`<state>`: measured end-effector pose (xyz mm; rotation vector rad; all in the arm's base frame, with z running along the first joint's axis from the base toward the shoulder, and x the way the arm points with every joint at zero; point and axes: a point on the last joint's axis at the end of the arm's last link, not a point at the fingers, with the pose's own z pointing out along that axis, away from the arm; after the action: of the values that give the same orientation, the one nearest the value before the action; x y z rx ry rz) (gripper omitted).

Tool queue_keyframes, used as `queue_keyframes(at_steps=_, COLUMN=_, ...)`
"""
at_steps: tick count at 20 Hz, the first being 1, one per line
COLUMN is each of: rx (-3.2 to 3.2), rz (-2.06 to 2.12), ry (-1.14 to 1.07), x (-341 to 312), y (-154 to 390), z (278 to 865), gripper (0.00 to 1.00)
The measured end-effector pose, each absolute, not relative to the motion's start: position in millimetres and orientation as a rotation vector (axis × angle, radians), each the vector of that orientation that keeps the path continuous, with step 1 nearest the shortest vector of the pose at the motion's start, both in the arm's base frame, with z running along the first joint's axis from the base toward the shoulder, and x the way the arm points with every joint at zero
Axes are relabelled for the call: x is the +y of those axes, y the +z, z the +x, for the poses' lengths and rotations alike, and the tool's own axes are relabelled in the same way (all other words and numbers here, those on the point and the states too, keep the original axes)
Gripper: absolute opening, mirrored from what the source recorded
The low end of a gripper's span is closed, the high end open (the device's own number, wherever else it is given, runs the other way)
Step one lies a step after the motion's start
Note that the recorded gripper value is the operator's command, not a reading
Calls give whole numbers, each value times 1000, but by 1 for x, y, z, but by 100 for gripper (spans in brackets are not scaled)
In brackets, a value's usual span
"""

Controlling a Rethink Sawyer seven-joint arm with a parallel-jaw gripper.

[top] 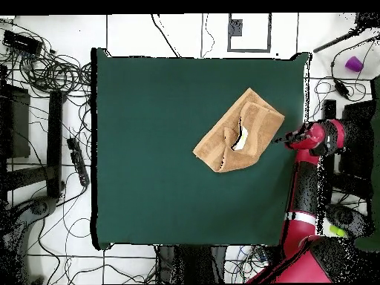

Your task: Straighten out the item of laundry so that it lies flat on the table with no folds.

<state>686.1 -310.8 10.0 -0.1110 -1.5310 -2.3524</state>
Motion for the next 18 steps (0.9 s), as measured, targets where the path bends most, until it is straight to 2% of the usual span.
queue_keyframes(at_steps=5, rx=-1607, rz=-57, ry=-2387, x=-305, y=7, z=688, gripper=0)
queue_keyframes(at_steps=9, rx=-1760, rz=-112, ry=-2327, x=-287, y=-6, z=698, gripper=0)
queue_keyframes(at_steps=14, rx=-2095, rz=-379, ry=-2114, x=-245, y=-33, z=732, gripper=0)
queue_keyframes(at_steps=18, rx=-2438, rz=-567, ry=-1843, x=-204, y=-51, z=770, gripper=0)
